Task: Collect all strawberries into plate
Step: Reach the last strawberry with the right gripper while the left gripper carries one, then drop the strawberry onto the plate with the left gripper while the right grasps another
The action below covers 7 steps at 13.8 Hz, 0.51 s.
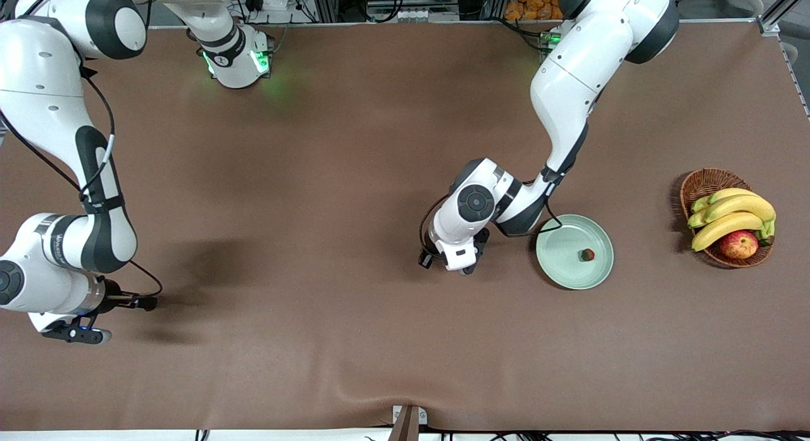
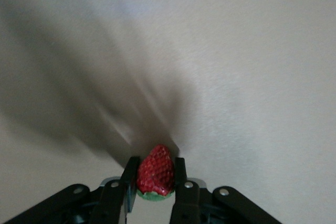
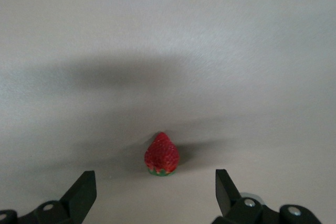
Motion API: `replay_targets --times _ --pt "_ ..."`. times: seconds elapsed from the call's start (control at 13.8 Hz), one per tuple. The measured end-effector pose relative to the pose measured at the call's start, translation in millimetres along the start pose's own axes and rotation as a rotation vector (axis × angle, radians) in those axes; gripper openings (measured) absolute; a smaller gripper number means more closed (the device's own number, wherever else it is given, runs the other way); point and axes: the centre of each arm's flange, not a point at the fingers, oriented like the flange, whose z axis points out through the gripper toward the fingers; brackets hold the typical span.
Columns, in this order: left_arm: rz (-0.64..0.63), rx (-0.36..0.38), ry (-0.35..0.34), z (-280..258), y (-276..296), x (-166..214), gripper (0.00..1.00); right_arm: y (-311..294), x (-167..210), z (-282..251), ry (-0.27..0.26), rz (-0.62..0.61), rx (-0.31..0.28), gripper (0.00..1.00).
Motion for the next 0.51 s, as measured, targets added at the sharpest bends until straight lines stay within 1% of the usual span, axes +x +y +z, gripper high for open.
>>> replay_targets --times 0.15,0.29,0.44,0.51 --pt "0.057 -0.003 0.027 -27 11 17 0.31 2 0 12 -0.005 -0.003 0.034 1.0" --pt "0.112 0.027 0.052 -72 19 46 0.31 8 2 21 0.019 -0.008 0.041 1.0" --pt "0.102 0.041 0.069 -117 22 83 0.31 14 3 32 0.031 -0.021 0.044 1.0" --pt "0.106 0.063 0.065 -133 20 103 0.31 16 3 37 0.03 -0.025 0.045 1.0"
